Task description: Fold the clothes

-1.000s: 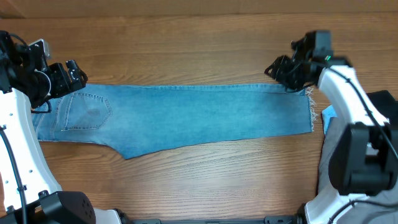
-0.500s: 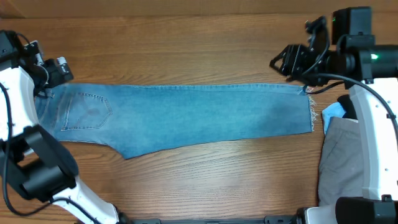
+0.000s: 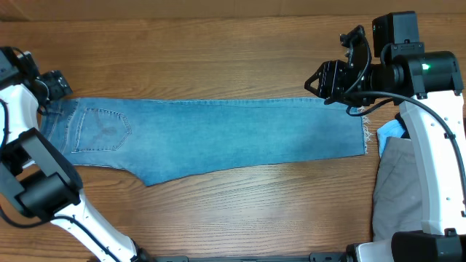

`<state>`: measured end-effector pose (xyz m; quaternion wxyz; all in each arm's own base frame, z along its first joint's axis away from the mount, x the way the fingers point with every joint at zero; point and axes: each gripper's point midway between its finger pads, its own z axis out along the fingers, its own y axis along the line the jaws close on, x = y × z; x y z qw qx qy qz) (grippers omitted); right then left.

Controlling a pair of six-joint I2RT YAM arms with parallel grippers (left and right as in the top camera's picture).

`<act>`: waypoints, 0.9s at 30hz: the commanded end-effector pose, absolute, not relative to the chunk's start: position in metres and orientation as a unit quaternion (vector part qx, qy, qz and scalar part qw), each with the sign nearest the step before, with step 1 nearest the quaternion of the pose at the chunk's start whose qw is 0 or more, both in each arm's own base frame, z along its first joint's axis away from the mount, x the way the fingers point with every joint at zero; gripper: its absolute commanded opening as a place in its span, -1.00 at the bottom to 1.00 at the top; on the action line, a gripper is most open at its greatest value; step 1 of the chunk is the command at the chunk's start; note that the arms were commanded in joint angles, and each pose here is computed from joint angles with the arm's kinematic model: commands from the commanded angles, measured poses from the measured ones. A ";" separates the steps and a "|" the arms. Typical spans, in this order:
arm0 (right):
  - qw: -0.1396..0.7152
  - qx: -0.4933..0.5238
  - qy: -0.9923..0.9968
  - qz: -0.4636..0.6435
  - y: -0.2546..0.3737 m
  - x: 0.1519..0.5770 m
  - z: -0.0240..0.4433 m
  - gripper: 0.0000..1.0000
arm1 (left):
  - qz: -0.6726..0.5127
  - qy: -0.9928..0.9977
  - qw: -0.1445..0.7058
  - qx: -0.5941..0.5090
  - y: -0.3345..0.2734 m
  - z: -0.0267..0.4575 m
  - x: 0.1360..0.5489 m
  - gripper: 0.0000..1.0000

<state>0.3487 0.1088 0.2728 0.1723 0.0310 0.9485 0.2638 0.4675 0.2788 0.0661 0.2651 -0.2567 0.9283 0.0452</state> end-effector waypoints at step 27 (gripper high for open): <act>0.227 0.164 0.956 0.090 0.031 0.372 0.262 0.04 | -0.003 0.916 0.300 -0.268 0.262 0.161 0.440 -0.92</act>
